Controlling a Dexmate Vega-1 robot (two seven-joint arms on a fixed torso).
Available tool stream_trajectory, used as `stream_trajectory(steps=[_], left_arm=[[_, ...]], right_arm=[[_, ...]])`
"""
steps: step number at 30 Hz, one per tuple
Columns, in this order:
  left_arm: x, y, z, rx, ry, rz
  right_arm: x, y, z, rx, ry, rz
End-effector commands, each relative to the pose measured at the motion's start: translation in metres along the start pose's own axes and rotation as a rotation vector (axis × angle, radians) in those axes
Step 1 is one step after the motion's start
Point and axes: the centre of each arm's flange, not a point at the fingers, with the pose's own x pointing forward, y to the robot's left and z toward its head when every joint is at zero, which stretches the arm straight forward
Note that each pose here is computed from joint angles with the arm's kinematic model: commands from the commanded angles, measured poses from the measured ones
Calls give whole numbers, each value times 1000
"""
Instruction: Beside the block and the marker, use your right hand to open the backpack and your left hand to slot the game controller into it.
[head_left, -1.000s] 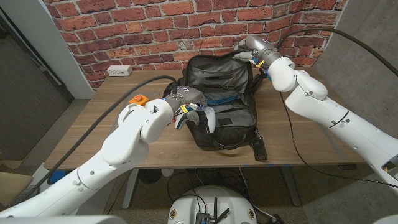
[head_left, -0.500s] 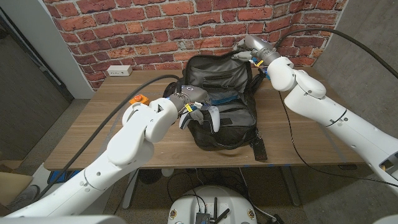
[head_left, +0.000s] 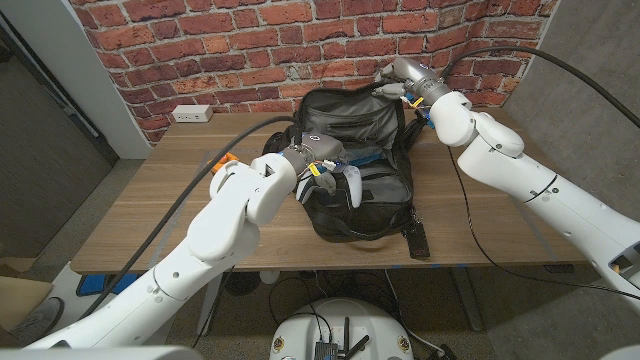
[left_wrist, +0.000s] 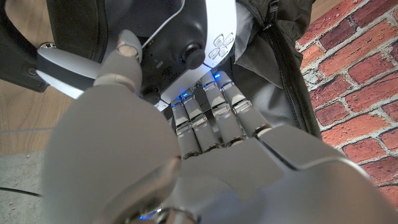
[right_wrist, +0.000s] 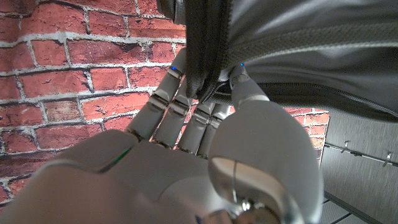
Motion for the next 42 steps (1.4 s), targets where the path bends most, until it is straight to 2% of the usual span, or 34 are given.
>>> stream_trajectory(steps=[1, 17, 28, 42], left_arm=[[16, 6, 11, -6, 6, 3], [41, 11, 24, -34, 28, -43], [58, 4, 25, -72, 47, -78], [81, 6, 26, -93, 49, -93]], right_arm=[[1, -2, -8, 7, -5, 3], [3, -2, -11, 16, -17, -1], [4, 0, -9, 14, -24, 4], [6, -1, -7, 22, -38, 0]])
